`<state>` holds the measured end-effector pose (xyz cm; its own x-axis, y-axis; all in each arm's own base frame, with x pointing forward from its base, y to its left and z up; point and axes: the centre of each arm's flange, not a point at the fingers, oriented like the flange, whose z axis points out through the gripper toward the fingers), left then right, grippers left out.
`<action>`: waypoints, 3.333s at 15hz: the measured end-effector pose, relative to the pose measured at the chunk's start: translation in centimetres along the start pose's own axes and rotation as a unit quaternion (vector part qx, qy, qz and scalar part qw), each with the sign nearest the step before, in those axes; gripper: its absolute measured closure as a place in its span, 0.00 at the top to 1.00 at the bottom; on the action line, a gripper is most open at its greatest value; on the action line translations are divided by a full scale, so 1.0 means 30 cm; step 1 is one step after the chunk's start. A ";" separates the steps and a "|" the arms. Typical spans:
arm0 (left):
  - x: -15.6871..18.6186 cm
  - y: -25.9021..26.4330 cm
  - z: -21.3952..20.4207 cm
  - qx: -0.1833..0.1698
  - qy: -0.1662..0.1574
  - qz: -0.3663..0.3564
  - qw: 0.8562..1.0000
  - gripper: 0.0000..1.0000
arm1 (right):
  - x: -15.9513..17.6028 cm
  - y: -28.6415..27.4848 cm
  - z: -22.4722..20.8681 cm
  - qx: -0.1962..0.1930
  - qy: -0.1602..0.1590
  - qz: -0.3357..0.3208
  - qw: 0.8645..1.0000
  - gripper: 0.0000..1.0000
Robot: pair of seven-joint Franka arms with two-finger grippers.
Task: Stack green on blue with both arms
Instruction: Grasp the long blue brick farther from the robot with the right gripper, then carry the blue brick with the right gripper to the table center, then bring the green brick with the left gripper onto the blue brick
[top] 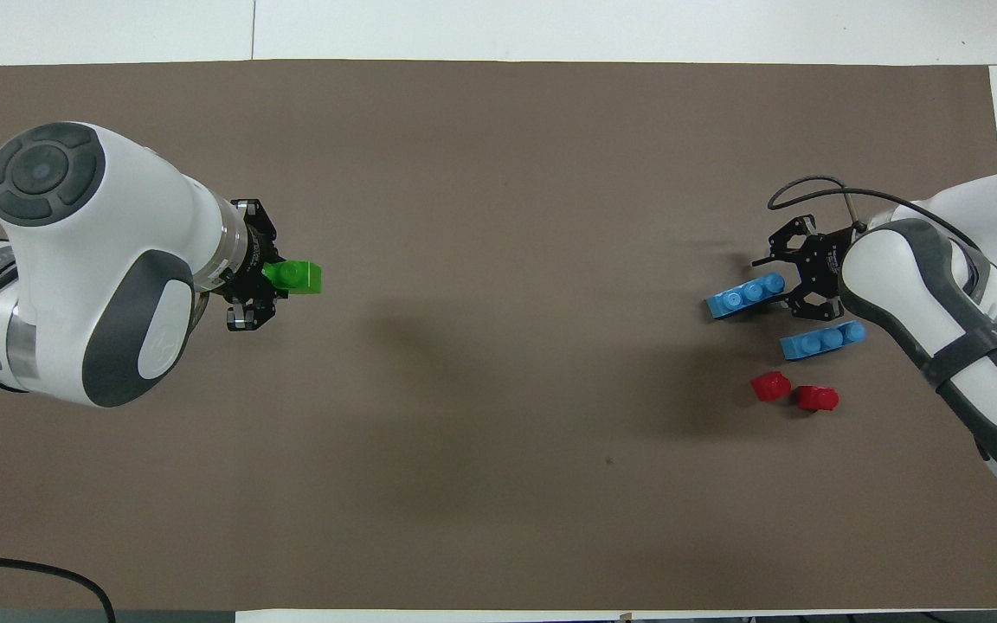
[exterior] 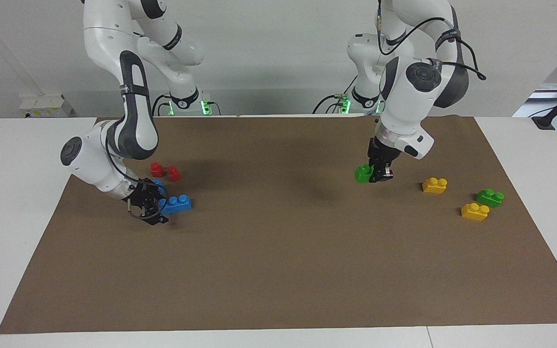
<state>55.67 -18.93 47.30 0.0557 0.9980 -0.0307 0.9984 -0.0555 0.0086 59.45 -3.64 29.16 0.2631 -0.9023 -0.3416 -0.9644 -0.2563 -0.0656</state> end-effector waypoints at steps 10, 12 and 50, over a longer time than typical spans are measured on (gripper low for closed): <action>0.001 0.000 0.000 0.000 0.000 0.000 1.000 0.34 | -0.138 -0.095 -0.154 -0.037 -0.057 -0.009 0.998 0.34; 0.001 0.000 -0.001 0.000 0.000 0.000 1.000 0.34 | -0.259 -0.149 -0.190 -0.042 -0.057 0.004 0.998 0.34; -0.174 -0.098 0.050 0.008 0.002 0.003 1.000 0.34 | -1.449 0.064 0.433 0.057 -0.008 0.126 0.990 0.34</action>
<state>52.44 -24.02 45.93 0.0609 0.9978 -0.0271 0.9981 -0.0611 -0.0069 45.79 39.59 31.70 0.0147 -0.9271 -0.3746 -0.9965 0.0173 -0.0818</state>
